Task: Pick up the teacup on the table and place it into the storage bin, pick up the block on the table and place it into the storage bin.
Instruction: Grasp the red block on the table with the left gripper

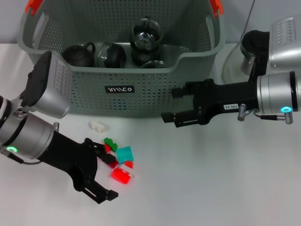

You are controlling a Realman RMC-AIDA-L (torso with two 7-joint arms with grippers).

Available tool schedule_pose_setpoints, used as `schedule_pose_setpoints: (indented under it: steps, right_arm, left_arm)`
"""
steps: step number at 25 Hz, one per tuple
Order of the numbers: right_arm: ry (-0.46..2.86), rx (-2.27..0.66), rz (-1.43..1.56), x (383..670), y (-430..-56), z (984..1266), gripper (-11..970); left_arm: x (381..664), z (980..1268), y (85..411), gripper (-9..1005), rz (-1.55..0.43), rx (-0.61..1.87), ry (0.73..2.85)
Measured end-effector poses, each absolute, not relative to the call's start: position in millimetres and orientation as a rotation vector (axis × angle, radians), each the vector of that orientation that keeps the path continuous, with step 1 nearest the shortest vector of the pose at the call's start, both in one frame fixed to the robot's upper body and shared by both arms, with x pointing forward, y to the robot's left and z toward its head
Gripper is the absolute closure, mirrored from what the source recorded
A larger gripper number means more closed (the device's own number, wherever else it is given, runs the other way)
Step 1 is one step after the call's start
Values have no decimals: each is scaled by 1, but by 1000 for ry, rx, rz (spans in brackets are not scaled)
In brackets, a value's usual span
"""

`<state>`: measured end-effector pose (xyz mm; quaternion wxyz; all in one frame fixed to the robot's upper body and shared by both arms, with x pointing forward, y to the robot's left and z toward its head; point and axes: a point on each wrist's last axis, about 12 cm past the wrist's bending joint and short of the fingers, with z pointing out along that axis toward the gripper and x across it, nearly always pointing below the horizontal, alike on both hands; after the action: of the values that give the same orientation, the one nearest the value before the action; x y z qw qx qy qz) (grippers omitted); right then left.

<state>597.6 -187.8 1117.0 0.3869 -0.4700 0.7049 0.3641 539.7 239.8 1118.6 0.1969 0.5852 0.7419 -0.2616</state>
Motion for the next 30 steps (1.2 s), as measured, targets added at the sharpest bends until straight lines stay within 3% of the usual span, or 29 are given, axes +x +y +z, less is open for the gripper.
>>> schedule_pose_setpoints:
  steps: [11,25,30]
  right_arm:
    - [1805,-1132,981,598,-182,1117,107]
    - [1816,-1111,973,600,-184,1116,107]
    - [1818,-1106,965,601,-185,1116,107]
  left_arm:
    - [552,1125,217,62,-603,1905,1862]
    - [555,1120,184,64,-455,2116,1759]
    - [555,1120,182,280,-391,2167,1760]
